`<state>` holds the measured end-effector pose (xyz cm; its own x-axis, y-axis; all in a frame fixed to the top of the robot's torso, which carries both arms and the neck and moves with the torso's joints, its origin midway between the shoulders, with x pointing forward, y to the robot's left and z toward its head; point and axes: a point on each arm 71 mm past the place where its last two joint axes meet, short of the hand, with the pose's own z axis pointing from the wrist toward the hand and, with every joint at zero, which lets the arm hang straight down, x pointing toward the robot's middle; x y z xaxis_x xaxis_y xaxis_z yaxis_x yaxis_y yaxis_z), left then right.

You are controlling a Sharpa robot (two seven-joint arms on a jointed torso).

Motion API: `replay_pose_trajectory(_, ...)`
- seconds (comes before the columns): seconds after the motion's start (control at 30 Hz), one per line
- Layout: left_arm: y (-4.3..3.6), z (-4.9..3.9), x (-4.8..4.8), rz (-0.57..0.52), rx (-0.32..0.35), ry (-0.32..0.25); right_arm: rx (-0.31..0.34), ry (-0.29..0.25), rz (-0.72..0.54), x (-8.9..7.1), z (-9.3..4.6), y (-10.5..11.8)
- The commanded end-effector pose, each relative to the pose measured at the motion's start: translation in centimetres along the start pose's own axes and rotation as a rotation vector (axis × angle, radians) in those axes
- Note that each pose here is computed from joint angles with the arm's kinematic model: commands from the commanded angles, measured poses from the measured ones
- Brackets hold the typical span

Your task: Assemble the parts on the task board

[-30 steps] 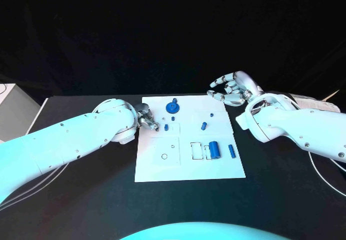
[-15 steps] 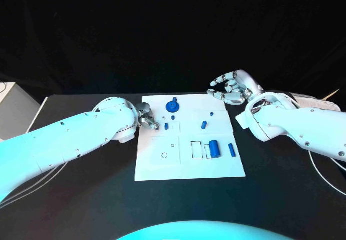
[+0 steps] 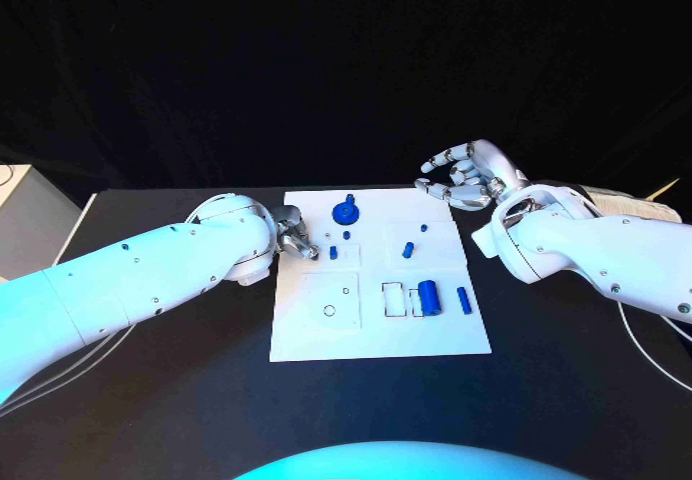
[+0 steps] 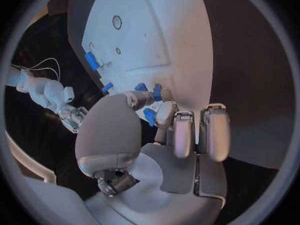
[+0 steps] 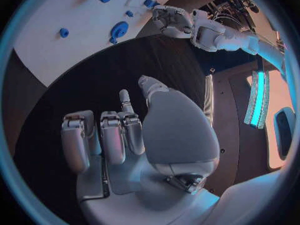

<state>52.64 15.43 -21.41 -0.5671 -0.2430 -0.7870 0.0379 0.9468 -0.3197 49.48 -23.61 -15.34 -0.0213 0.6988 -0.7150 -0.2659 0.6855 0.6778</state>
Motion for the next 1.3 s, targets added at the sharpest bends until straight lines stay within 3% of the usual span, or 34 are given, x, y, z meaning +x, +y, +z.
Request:
replay_pose_trajectory(0.03,-0.15,0.02,0.30,0.021,0.006,0.018,-0.016,0.008,-0.007,0.07,-0.04,0.13)
replay_pose_trajectory(0.7,-0.68,0.00,0.43,0.057,0.029,0.009,-0.018,0.009,-0.006,0.11,-0.08,0.22)
replay_pose_trajectory(1.3,-0.68,0.02,0.32,0.001,0.028,-0.011,-0.018,0.007,-0.006,0.08,-0.08,0.20)
